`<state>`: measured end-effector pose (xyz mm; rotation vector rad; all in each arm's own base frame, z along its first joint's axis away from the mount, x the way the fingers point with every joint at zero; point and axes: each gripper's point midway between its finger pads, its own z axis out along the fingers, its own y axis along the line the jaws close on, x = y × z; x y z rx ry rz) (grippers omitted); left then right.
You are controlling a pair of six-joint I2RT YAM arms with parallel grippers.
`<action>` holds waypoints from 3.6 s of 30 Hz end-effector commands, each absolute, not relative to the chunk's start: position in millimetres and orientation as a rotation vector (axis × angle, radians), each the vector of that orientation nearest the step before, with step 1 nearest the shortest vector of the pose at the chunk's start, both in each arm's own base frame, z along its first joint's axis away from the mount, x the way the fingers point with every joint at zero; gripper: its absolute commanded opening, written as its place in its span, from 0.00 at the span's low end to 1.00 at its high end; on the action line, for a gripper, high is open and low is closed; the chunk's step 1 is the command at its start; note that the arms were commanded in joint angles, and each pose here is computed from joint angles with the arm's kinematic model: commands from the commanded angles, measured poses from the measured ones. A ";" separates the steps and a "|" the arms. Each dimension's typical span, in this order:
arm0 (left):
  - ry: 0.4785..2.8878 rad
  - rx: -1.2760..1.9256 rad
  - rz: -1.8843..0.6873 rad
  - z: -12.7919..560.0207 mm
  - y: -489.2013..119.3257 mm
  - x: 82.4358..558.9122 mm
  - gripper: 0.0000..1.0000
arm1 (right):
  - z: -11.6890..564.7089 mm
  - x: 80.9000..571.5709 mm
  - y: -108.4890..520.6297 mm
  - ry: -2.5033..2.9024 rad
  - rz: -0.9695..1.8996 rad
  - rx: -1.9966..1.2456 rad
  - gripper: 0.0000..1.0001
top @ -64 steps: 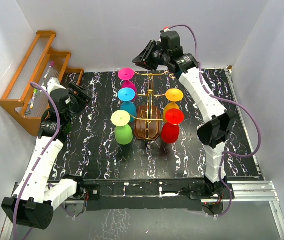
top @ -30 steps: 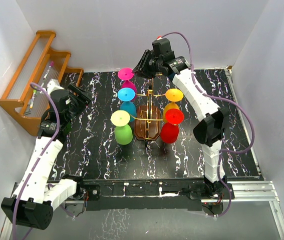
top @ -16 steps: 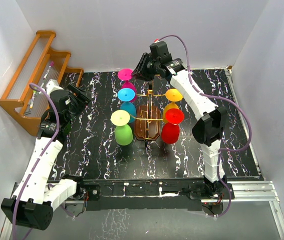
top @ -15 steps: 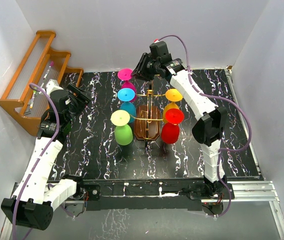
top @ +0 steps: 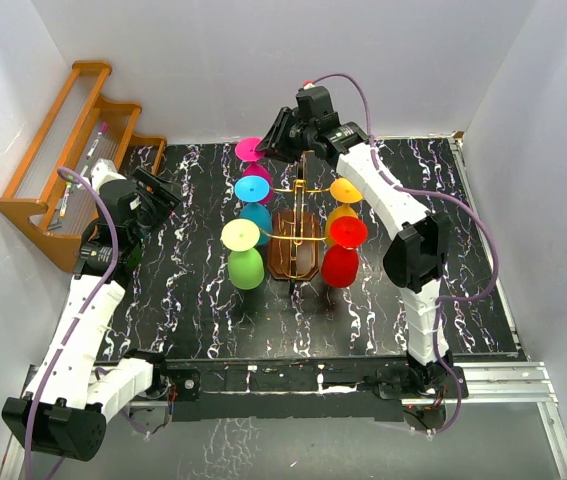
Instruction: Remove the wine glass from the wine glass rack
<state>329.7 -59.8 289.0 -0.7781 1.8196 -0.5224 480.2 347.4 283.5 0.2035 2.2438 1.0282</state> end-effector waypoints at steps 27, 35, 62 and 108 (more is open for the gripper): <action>1.804 -0.787 -0.525 290.2 -57.7 323.5 0.61 | 336.8 480.4 339.9 2.085 0.996 0.198 0.36; 1.808 -0.788 -0.530 289.4 -58.7 323.5 0.61 | 339.6 478.4 337.1 2.082 0.986 0.198 0.36; 1.808 -0.797 -0.528 287.0 -57.8 322.4 0.61 | 352.4 473.3 352.3 2.006 1.110 0.136 0.34; 1.830 -0.797 -0.511 277.8 -57.4 322.6 0.61 | 326.2 479.5 348.3 2.077 1.047 0.214 0.33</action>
